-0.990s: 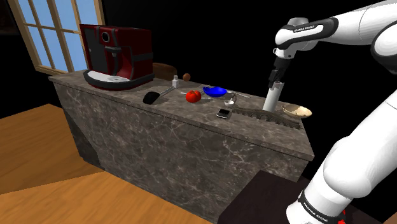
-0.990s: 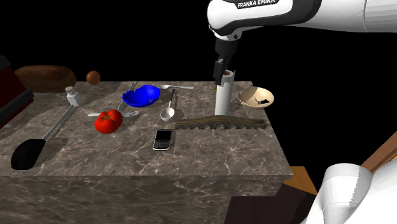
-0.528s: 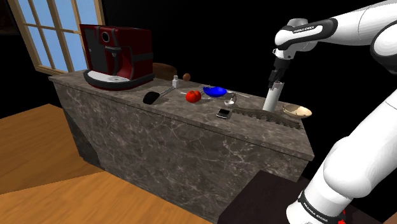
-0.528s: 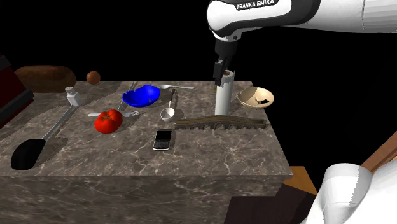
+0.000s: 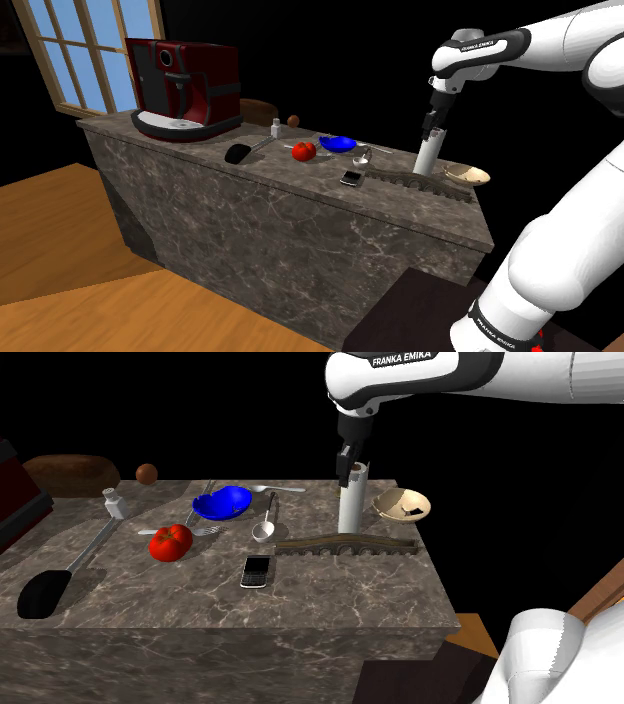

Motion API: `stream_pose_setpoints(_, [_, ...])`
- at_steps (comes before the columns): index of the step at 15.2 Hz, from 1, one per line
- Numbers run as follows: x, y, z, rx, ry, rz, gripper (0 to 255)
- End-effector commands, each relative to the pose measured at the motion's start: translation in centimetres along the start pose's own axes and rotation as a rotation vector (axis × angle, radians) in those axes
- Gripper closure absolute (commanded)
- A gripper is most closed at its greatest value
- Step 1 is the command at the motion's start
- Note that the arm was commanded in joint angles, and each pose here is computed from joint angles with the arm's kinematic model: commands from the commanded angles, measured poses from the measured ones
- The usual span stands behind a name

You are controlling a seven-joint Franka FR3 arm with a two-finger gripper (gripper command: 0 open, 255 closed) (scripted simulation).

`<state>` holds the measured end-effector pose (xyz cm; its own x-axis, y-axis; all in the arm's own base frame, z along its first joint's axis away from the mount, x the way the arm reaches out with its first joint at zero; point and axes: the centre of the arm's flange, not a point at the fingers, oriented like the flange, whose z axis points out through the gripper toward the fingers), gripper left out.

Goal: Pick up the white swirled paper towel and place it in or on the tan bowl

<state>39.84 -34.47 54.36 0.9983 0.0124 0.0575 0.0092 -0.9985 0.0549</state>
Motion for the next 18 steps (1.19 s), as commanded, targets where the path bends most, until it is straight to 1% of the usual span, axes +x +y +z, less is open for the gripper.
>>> stream_pose_setpoints(1, [0.0,0.1,0.1,-0.001,-0.001,0.001,255])
stream_pose_setpoints(2, [0.0,0.1,0.1,-0.001,-0.001,0.001,255])
stream_pose_setpoints(18, [0.4,0.6,-8.4,-0.001,-0.001,0.001,255])
